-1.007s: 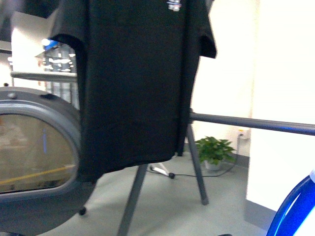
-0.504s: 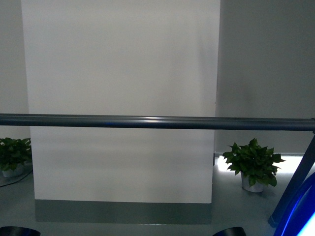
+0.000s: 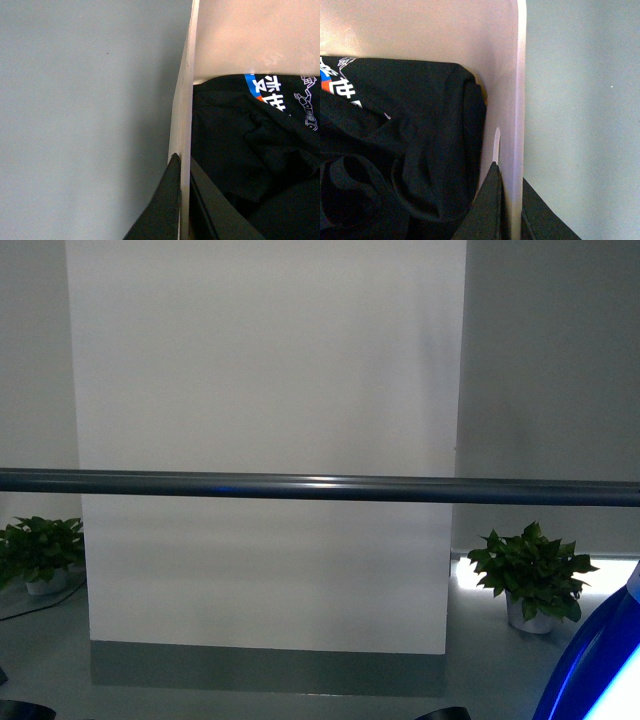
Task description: Move hamper under clothes hanger
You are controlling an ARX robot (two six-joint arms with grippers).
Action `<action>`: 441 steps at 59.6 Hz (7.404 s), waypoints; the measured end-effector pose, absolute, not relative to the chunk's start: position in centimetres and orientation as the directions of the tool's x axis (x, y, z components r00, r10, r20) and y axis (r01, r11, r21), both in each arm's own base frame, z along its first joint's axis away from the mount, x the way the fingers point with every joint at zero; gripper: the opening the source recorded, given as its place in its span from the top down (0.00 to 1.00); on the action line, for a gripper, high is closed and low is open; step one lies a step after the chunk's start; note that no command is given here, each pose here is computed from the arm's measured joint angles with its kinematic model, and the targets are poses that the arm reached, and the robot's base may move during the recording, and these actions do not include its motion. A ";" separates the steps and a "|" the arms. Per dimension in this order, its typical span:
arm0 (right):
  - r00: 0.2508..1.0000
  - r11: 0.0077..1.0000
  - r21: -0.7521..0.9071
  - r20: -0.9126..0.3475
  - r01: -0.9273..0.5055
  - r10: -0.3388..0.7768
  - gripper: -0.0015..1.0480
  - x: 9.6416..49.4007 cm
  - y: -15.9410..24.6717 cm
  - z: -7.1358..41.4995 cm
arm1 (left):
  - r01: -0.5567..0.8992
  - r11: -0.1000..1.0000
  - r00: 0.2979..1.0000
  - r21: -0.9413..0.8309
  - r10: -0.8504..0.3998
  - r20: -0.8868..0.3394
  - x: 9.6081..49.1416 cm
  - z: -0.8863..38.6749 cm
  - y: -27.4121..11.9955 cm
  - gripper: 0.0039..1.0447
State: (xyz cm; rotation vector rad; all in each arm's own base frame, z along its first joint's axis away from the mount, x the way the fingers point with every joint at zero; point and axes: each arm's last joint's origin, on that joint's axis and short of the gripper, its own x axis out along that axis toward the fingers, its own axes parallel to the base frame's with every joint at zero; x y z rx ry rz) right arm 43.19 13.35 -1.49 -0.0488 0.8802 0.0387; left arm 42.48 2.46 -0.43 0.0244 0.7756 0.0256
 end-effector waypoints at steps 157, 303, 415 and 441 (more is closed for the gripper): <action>0.877 0.996 0.047 -0.479 0.071 -0.040 0.97 43.3 13.6 -2.0 | -0.055 0.995 0.890 -0.078 0.013 -0.455 42.2 -1.0 1.6 0.96; 0.985 0.995 -0.061 -0.151 0.073 -0.081 0.08 42.8 14.3 13.8 | 0.060 0.995 0.998 -0.078 -0.059 0.015 41.1 20.2 0.5 0.06; 1.000 1.000 -0.014 -0.010 -0.002 0.002 0.98 21.2 2.3 18.8 | 0.000 1.000 1.000 -0.016 0.000 -0.012 20.8 19.4 0.0 0.97; 1.000 1.000 -0.011 -0.015 -0.016 0.016 0.98 17.0 0.4 17.5 | -0.001 1.000 1.000 -0.016 0.000 -0.008 16.7 17.9 0.0 0.97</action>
